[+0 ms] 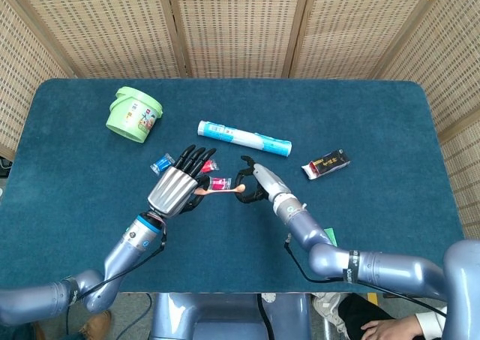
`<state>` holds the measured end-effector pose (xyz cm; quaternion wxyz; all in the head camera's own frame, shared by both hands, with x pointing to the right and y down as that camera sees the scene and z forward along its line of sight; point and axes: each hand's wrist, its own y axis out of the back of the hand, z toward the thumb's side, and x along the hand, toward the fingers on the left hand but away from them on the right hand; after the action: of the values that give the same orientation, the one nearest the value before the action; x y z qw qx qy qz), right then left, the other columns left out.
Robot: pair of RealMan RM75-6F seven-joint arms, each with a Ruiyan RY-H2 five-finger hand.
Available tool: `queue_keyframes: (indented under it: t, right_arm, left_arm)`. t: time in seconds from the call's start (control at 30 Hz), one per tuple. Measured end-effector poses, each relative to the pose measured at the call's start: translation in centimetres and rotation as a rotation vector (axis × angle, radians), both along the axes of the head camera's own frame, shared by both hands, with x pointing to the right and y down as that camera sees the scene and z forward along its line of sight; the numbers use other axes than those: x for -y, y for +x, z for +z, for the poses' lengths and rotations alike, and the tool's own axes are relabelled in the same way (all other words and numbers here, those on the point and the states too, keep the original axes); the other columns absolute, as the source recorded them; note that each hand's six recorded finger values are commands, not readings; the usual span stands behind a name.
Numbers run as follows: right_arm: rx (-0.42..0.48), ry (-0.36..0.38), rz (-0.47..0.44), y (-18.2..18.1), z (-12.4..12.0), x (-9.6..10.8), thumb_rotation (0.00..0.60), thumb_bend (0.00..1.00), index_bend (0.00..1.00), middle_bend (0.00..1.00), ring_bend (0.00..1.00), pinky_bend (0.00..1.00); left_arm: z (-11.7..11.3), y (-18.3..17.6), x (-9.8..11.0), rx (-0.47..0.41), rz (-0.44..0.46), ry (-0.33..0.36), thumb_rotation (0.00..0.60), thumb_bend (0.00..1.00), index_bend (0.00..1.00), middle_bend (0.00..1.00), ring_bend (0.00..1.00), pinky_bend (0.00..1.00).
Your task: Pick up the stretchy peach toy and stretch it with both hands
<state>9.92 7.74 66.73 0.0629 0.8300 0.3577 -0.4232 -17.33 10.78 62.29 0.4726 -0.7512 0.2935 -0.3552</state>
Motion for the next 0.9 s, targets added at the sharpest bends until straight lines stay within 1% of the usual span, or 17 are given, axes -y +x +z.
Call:
queue_keyframes:
  t: [0.23, 0.43, 0.63, 0.9]
  right_arm:
    - [-0.016, 0.005, 0.023, 1.6, -0.1, 0.3, 0.6, 0.62, 0.77, 0.06, 0.0, 0.0]
    - [-0.013, 0.001, 0.072, 3.4, -0.6, 1.0, 0.6, 0.62, 0.77, 0.06, 0.0, 0.0]
    - [-0.006, 0.009, 0.125, 5.5, -1.5, 1.9, 0.6, 0.62, 0.77, 0.06, 0.0, 0.0]
    - [-0.034, 0.029, 0.166, 8.6, -2.4, 2.7, 0.6, 0.62, 0.77, 0.06, 0.0, 0.0]
  left_arm:
    - [-0.6, -1.8, 0.8, 0.013, -0.029, 0.02, 0.6, 0.51, 0.81, 0.0, 0.0, 0.0]
    - [-1.3, -4.7, 2.0, 0.042, -0.075, 0.045, 0.6, 0.51, 0.81, 0.0, 0.0, 0.0]
    - [-1.5, -8.9, 3.4, 0.083, -0.147, 0.057, 0.6, 0.52, 0.81, 0.0, 0.0, 0.0]
    - [-2.2, -15.2, 5.0, 0.143, -0.243, 0.086, 0.6, 0.52, 0.81, 0.0, 0.0, 0.0]
